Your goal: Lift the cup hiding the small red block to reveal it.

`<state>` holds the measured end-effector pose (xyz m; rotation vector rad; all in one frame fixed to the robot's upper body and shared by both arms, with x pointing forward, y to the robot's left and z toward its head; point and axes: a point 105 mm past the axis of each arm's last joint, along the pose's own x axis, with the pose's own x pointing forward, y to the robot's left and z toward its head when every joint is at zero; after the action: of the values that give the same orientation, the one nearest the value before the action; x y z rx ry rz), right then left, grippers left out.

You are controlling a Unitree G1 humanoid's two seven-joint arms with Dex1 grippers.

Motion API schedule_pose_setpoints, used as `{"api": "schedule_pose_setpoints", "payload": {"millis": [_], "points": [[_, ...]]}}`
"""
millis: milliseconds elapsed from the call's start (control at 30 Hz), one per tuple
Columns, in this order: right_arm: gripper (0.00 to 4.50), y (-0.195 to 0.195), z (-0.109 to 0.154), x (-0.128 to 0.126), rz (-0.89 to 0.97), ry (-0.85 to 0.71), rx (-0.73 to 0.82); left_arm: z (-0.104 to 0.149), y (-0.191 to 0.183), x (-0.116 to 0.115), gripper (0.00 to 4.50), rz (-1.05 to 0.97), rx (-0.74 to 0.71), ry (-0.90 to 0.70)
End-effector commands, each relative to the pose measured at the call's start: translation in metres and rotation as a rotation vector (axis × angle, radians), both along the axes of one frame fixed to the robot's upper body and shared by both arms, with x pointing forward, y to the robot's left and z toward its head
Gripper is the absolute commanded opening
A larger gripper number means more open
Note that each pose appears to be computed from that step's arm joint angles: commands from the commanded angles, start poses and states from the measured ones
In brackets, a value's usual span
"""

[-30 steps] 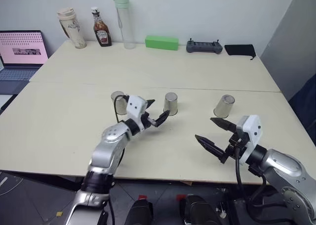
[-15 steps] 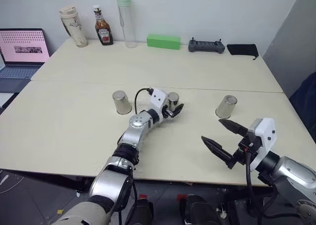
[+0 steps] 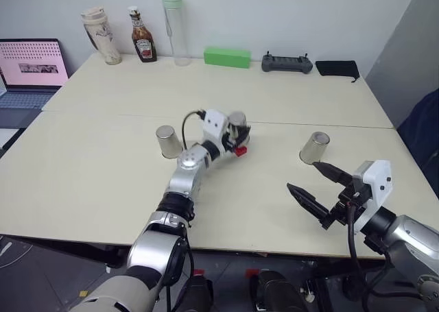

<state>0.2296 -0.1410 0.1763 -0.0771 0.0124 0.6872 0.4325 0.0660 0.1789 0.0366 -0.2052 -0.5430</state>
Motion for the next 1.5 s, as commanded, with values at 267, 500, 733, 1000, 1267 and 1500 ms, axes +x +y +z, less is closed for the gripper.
{"api": "schedule_pose_setpoints", "payload": {"millis": [267,500,733,1000,1267,1500], "points": [[4.5,0.002,0.007,0.006,-0.002,-0.04,0.024,-0.036,0.016,0.006,2.71,0.242,-0.043,0.168],[4.5,0.001,0.008,0.007,-0.012,-0.046,0.026,-0.056,0.026,0.006,4.04,0.301,0.021,0.198],[4.5,0.003,0.007,0.006,-0.016,-0.043,0.024,-0.036,0.035,-0.001,4.48,0.294,0.039,0.15],[4.5,0.004,0.001,0.004,-0.006,-0.017,0.046,-0.008,0.056,-0.052,4.48,0.174,0.091,0.184],[4.5,0.008,-0.004,0.005,0.039,0.014,0.057,-0.015,0.108,-0.13,4.48,-0.141,0.352,0.418],[4.5,-0.003,-0.005,0.005,0.062,0.028,0.024,-0.012,0.15,-0.145,4.48,-0.196,0.401,0.428]]}}
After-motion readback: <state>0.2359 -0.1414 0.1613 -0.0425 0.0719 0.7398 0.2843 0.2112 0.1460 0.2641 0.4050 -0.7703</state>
